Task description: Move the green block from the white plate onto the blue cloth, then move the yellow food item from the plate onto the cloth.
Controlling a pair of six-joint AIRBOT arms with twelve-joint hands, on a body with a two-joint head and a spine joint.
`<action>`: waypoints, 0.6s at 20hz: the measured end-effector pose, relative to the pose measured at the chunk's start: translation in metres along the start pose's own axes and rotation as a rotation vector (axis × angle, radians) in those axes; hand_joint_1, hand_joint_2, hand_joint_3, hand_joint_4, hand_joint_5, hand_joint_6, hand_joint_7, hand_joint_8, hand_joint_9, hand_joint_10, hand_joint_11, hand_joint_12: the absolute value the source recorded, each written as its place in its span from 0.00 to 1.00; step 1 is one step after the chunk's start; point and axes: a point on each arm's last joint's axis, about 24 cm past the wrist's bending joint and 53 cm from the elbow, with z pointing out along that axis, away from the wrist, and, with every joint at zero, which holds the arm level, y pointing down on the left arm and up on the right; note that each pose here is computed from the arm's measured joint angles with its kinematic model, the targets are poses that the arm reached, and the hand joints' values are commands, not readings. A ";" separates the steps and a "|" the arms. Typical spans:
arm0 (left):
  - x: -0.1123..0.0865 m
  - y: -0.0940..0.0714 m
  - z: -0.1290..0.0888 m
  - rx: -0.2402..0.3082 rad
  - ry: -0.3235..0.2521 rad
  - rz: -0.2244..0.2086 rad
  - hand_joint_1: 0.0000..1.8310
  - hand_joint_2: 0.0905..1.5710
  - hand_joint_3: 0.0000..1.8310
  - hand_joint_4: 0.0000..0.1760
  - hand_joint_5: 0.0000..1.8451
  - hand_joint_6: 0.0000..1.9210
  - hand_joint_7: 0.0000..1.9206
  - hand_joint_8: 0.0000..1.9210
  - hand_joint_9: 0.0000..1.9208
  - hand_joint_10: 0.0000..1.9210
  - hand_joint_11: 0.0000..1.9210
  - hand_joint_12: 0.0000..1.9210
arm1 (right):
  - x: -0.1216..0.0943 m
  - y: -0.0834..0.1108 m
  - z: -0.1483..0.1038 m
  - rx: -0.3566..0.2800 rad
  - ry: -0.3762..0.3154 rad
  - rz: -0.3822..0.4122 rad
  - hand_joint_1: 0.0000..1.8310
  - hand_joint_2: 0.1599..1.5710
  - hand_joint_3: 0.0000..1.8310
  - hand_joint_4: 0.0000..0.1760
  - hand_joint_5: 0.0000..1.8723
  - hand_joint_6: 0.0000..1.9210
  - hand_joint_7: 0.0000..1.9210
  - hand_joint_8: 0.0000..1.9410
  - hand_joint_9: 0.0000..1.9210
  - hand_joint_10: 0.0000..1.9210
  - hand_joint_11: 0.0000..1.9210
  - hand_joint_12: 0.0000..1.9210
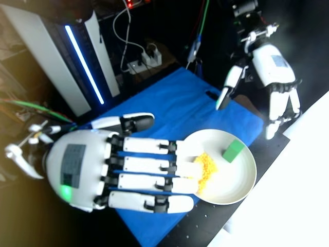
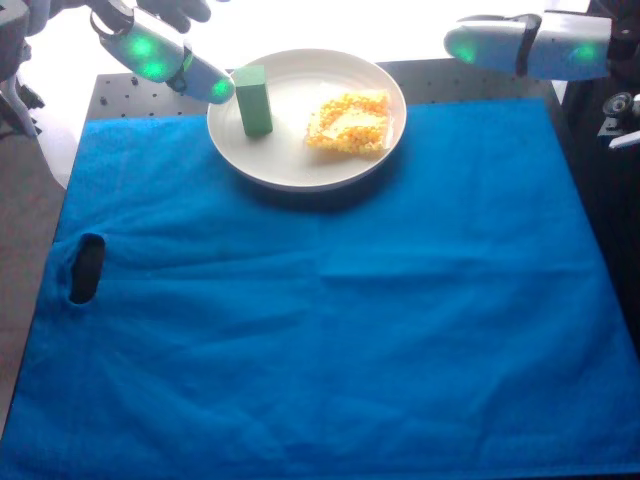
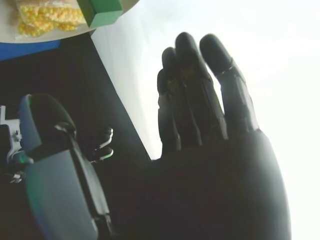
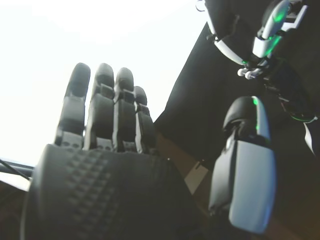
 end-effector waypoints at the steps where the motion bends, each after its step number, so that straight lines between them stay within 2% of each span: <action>1: -0.001 0.003 0.001 -0.010 0.002 0.007 0.42 0.48 0.00 0.05 0.30 0.00 0.39 0.01 0.43 0.02 0.12 0.76 | 0.000 0.000 0.000 -0.001 0.001 -0.001 0.27 0.63 0.00 0.00 0.07 0.00 0.17 0.00 0.17 0.00 0.02 0.32; 2: -0.001 0.005 0.002 -0.017 0.003 0.014 0.42 0.48 0.00 0.09 0.30 0.00 0.38 0.00 0.42 0.02 0.13 0.74 | 0.002 0.001 0.000 -0.002 0.003 0.002 0.28 0.64 0.01 0.00 0.07 0.00 0.16 0.00 0.17 0.00 0.01 0.32; 3: 0.000 0.006 0.004 -0.022 0.006 0.016 0.40 0.48 0.00 0.27 0.31 0.00 0.37 0.00 0.41 0.01 0.11 0.68 | 0.005 0.002 0.000 -0.006 0.009 0.004 0.27 0.62 0.00 0.01 0.09 0.00 0.18 0.00 0.18 0.00 0.03 0.31; 4: 0.002 0.006 0.006 -0.024 0.010 0.016 0.42 0.50 0.01 0.27 0.32 0.00 0.37 0.00 0.39 0.00 0.09 0.66 | 0.007 0.004 0.000 -0.009 0.016 0.004 0.29 0.58 0.00 0.26 0.11 0.00 0.15 0.00 0.15 0.00 0.01 0.37; 6: 0.009 0.002 0.013 -0.024 0.019 0.014 0.44 0.53 0.00 0.07 0.30 0.00 0.36 0.00 0.33 0.00 0.07 0.66 | 0.011 0.007 0.000 -0.019 0.021 0.011 0.29 0.56 0.00 0.51 0.13 0.00 0.11 0.00 0.11 0.00 0.00 0.40; 7: 0.012 -0.001 0.017 -0.024 0.025 0.013 0.44 0.51 0.00 0.21 0.32 0.00 0.39 0.00 0.34 0.01 0.08 0.64 | 0.015 0.012 0.000 -0.035 0.026 0.013 0.29 0.57 0.00 0.64 0.14 0.00 0.10 0.00 0.11 0.00 0.00 0.38; 8: 0.016 -0.004 0.019 -0.019 0.031 0.012 0.44 0.50 0.00 0.27 0.33 0.00 0.40 0.00 0.35 0.01 0.10 0.62 | 0.018 0.017 -0.001 -0.053 0.035 0.012 0.29 0.58 0.00 0.66 0.13 0.00 0.09 0.00 0.09 0.00 0.00 0.35; 11: 0.021 -0.008 0.023 -0.013 0.036 0.012 0.45 0.50 0.00 0.00 0.29 0.00 0.40 0.00 0.40 0.02 0.16 0.61 | 0.024 0.025 -0.001 -0.082 0.049 0.007 0.29 0.59 0.00 0.62 0.13 0.00 0.08 0.00 0.09 0.00 0.00 0.30; 12: 0.021 -0.008 0.024 -0.014 0.036 0.012 0.44 0.50 0.00 0.00 0.28 0.00 0.41 0.00 0.40 0.01 0.17 0.61 | 0.023 0.025 -0.001 -0.081 0.047 0.008 0.30 0.60 0.00 0.59 0.13 0.00 0.09 0.00 0.09 0.00 0.00 0.31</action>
